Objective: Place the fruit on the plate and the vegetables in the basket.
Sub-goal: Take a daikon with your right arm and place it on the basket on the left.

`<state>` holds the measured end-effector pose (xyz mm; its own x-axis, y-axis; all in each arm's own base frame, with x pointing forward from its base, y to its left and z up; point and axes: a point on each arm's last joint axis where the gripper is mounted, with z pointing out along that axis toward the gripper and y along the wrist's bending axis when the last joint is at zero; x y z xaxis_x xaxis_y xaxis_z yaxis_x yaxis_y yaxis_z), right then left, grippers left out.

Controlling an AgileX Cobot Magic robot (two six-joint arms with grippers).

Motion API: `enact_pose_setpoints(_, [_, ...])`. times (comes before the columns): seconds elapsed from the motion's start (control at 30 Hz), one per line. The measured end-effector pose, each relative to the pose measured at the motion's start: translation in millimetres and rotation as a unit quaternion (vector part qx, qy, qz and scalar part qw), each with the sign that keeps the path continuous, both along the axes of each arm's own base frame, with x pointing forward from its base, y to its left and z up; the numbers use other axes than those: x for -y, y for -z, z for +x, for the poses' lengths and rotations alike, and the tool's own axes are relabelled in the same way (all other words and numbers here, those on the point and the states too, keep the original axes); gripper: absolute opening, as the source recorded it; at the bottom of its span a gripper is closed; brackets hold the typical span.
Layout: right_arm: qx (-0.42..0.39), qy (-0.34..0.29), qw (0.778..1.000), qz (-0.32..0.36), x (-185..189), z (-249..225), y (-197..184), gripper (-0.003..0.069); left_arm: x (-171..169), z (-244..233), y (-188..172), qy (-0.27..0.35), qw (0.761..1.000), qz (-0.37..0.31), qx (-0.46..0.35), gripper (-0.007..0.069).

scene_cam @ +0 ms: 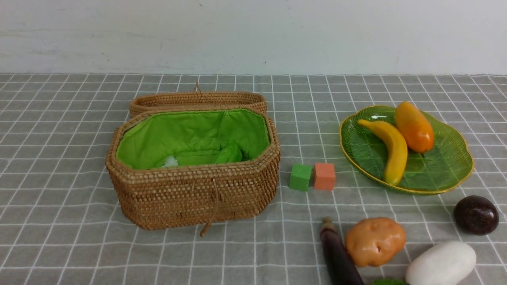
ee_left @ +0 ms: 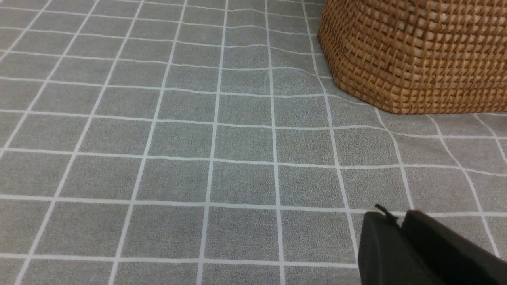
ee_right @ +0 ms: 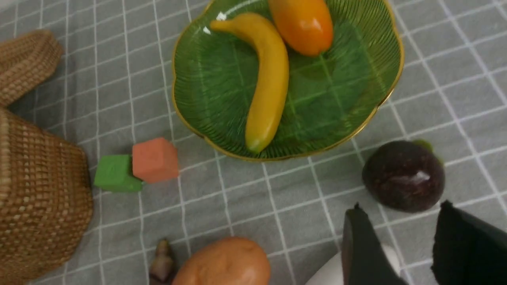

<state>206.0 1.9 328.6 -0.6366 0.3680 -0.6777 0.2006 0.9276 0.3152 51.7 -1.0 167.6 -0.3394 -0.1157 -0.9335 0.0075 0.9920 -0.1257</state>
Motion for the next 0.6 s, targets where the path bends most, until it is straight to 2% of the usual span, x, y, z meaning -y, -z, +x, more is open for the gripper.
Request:
enact_pose_setpoints(0.07, [-0.062, 0.014, 0.997, 0.036, -2, 14, 20, 0.0373, 0, 0, 0, 0.000, 1.000, 0.000, 0.000, 0.0073])
enact_pose_setpoints(0.1, [-0.071, 0.016, 0.997, 0.039, -2, 16, 23, 0.0381, 0, 0, 0, 0.000, 1.000, 0.000, 0.000, 0.0073])
enact_pose_setpoints(0.17, [-0.104, 0.027, 0.993, 0.057, -3, 23, 34, 0.0447, 0, 0, 0, 0.000, 1.000, 0.000, 0.000, 0.0074])
enact_pose_setpoints(0.27, [-0.181, 0.061, 0.978, 0.088, -4, 39, 63, 0.0589, 0, 0, 0, 0.000, 1.000, 0.000, 0.000, 0.0079])
enact_pose_setpoints(0.37, [-0.227, 0.096, 0.962, 0.122, -5, 50, 84, 0.0666, 0, 0, 0, 0.000, 1.000, 0.000, 0.000, 0.0083])
enact_pose_setpoints(0.47, [-0.276, 0.138, 0.937, 0.162, -8, 61, 109, 0.0677, 0, 0, 0, 0.000, 1.000, 0.000, 0.000, 0.0087])
enact_pose_setpoints(0.53, [-0.294, 0.149, 0.929, 0.170, -9, 65, 118, 0.0670, 0, 0, 0, 0.000, 1.000, 0.000, 0.000, 0.0089])
enact_pose_setpoints(0.6, [-0.324, 0.163, 0.915, 0.175, -9, 71, 138, 0.0635, 0, 0, 0, 0.000, 1.000, 0.000, 0.000, 0.0091])
